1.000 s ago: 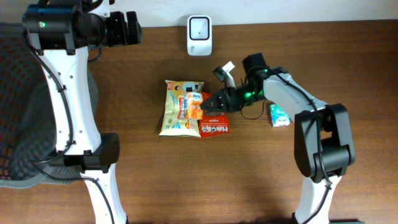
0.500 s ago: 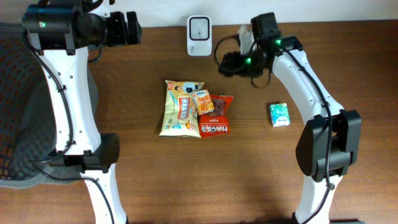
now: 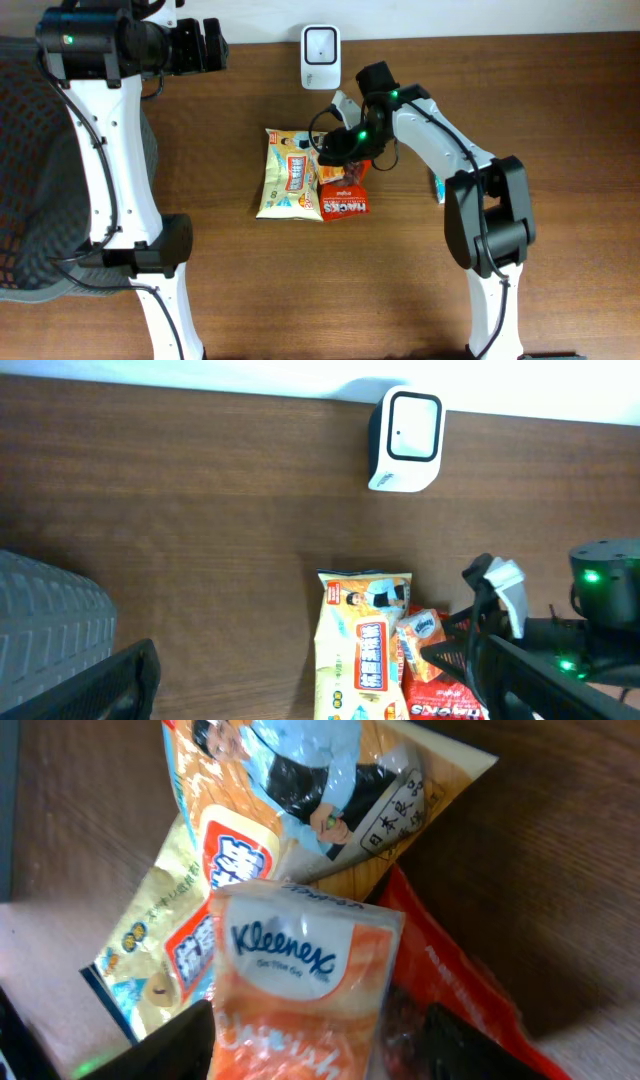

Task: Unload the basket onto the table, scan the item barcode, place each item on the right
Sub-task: 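Carry orange Kleenex pack with right gripper up to the white scanner, then move Kleenex pack away and set it right of green pack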

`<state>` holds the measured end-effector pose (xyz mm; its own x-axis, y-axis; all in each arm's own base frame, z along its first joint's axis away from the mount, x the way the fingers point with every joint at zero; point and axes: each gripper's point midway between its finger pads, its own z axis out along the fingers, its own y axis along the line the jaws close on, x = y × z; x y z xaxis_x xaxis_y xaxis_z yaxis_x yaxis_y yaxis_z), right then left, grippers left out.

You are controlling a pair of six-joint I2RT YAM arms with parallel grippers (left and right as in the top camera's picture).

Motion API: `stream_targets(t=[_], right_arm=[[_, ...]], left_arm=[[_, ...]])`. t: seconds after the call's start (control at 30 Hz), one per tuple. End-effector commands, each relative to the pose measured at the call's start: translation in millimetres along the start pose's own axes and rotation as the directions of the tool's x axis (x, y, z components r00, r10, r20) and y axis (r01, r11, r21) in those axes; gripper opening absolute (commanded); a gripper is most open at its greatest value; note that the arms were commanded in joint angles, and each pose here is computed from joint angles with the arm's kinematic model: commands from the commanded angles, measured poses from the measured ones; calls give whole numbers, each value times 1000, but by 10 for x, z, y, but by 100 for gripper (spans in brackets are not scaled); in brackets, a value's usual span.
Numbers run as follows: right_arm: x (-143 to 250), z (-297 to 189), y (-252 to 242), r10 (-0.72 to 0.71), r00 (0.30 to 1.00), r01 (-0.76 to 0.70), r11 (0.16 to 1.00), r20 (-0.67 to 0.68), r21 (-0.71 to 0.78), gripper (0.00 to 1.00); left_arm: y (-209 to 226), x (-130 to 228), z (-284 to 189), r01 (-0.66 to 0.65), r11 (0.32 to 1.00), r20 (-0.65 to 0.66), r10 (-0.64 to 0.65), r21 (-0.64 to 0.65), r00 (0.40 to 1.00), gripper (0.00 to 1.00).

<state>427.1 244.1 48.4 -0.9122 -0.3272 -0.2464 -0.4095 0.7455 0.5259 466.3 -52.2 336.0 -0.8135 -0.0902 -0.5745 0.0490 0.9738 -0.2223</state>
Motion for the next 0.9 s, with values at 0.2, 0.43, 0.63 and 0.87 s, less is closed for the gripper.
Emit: stream_targets(t=[0.2, 0.43, 0.63, 0.87], right_arm=[[-274, -384, 173, -34, 999, 37, 995, 38, -92, 4], [-1444, -1267, -644, -210, 885, -60, 834, 416, 549, 4], [-2355, -1399, -313, -717, 604, 96, 498, 348, 862, 4], [-2361, -1181, -401, -701, 610, 108, 537, 371, 837, 4]], left_arm=[[-31, -30, -125, 1, 1000, 30, -1, 10, 1000, 99], [-31, -30, -125, 1, 1000, 30, -1, 10, 1000, 99], [-31, -30, -125, 1, 1000, 30, -1, 10, 1000, 99], [-31, -30, -125, 1, 1000, 30, -1, 10, 1000, 99]])
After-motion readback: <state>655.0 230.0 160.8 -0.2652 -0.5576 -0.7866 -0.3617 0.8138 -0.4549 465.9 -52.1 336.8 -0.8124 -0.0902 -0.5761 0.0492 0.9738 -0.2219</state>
